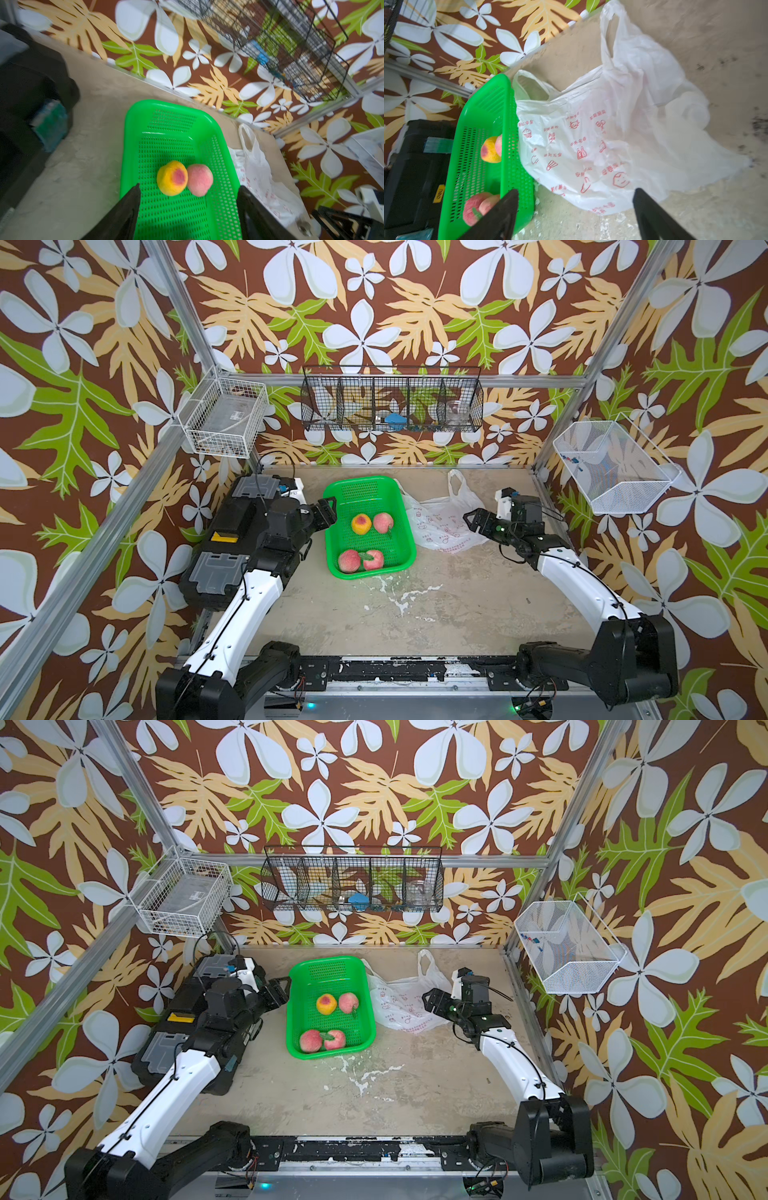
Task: Place the peach into a plastic bag & tie a knot
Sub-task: Pick up the plastic bag at the center of the board.
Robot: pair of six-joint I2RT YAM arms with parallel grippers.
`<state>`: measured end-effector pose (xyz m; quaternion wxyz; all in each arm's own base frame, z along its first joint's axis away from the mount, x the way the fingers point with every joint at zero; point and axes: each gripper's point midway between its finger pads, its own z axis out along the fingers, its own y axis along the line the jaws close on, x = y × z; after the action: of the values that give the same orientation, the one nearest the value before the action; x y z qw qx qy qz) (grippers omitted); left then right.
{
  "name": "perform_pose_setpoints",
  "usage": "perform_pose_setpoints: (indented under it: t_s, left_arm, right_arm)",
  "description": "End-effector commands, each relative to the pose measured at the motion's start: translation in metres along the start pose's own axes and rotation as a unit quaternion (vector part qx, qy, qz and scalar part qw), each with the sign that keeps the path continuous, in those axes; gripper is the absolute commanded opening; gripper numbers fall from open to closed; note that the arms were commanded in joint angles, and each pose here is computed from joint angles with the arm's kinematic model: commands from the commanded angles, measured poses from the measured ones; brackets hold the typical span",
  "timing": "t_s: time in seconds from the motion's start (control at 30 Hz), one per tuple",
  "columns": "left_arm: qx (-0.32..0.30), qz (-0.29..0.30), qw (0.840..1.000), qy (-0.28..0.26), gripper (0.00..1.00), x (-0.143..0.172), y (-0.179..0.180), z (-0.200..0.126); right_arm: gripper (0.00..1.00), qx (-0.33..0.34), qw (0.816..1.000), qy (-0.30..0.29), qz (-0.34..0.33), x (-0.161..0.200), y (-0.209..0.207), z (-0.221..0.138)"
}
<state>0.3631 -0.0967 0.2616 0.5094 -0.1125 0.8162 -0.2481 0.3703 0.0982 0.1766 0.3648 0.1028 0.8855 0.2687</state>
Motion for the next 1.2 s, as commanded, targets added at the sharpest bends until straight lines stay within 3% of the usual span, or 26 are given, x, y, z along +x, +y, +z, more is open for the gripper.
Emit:
perform_pose_setpoints:
  t_s: [0.0,0.1,0.27,0.5,0.7,0.8,0.9,1.03,1.17]
  left_arm:
    - [0.006,0.031,0.998,0.051,0.75,0.029,-0.019,0.006]
    - [0.022,0.051,0.995,0.082,0.75,0.060,-0.041,0.012]
    - [0.047,0.066,0.989,0.121,0.76,0.100,-0.068,0.021]
    - [0.059,0.068,0.985,0.146,0.84,0.113,-0.069,0.026]
    - [0.061,0.076,0.983,0.156,0.92,0.117,-0.065,0.018]
    - [0.068,0.070,0.983,0.157,0.92,0.112,-0.063,0.014]
    - [0.081,0.053,0.982,0.160,0.91,0.103,-0.062,0.014]
    - [0.094,0.049,0.979,0.174,0.87,0.091,-0.071,0.012]
    - [0.143,0.022,0.970,0.195,0.87,0.079,-0.102,0.005]
  right_arm:
    - [0.81,0.026,0.999,-0.007,-0.037,-0.006,0.010,0.000]
    - [0.81,0.082,0.994,0.000,-0.067,-0.007,0.015,0.016]
    - [0.84,0.112,0.991,0.007,-0.070,-0.020,0.035,0.067]
    - [0.86,0.115,0.988,0.023,-0.105,-0.004,0.071,0.134]
    - [0.84,0.116,0.977,0.098,-0.152,0.035,0.067,0.184]
    - [0.68,0.122,0.973,0.109,-0.165,0.045,0.057,0.194]
    - [0.35,0.128,0.970,0.103,-0.179,0.040,0.056,0.191]
    - [0.00,0.101,0.977,0.017,-0.189,0.004,0.080,0.146]
    - [0.00,0.068,0.975,-0.076,-0.197,-0.015,0.090,0.091]
